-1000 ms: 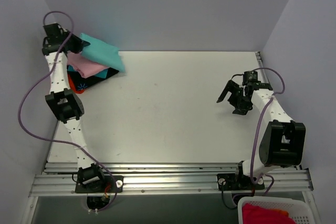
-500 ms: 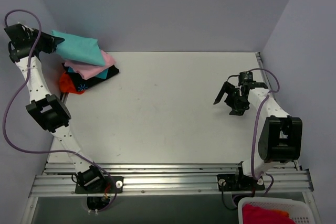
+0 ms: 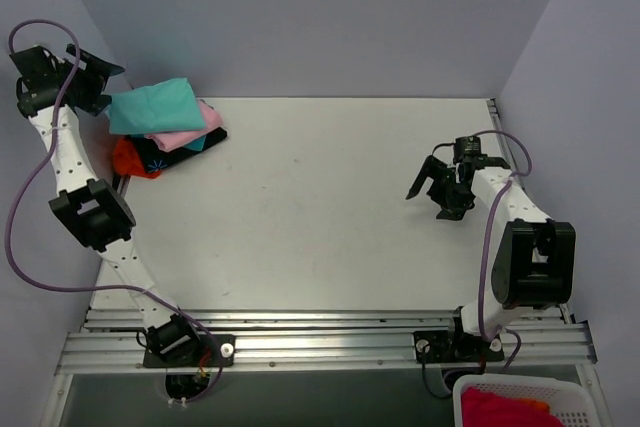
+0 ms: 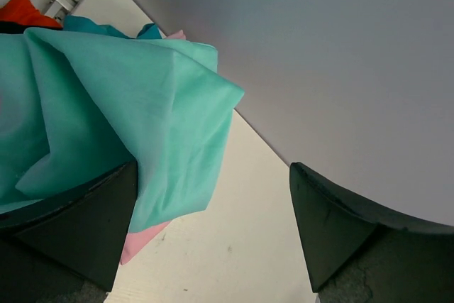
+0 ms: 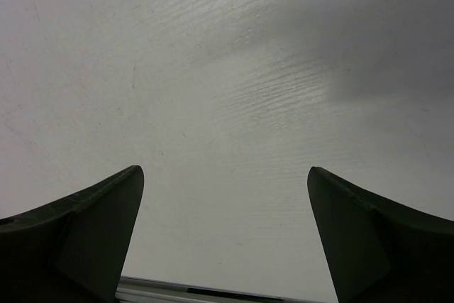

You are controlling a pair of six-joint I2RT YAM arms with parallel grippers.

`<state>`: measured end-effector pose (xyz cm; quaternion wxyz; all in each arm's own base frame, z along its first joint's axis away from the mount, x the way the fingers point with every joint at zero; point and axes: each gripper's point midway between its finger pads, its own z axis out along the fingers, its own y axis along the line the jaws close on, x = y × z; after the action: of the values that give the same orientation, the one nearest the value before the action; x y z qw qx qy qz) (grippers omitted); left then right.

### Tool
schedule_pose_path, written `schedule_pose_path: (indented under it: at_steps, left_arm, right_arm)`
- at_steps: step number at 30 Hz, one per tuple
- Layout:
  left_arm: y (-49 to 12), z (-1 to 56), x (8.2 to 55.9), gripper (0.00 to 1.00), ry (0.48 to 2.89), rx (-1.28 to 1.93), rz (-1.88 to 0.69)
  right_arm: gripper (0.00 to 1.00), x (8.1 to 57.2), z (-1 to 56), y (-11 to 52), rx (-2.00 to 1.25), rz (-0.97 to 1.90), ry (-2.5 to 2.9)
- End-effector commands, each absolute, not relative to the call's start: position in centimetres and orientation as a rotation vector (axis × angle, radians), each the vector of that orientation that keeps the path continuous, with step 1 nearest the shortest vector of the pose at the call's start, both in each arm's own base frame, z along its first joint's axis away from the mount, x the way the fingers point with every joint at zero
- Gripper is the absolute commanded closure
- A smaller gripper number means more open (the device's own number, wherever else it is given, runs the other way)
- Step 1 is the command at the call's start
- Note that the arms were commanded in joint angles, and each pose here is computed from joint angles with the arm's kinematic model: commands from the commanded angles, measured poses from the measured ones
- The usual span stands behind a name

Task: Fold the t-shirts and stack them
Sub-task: Neatly place the folded tshirt to the corner

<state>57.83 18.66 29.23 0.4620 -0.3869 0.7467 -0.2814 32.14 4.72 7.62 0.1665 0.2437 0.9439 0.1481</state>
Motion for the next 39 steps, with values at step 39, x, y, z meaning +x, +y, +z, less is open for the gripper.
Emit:
schedule_pose_path:
  at_steps: [39]
  left_arm:
    - [-10.2,29.1,34.5,0.02,2.157,-0.298,-0.168]
  right_arm:
    - [0.00,36.2,30.3,9.5,0.300,0.290,2.063]
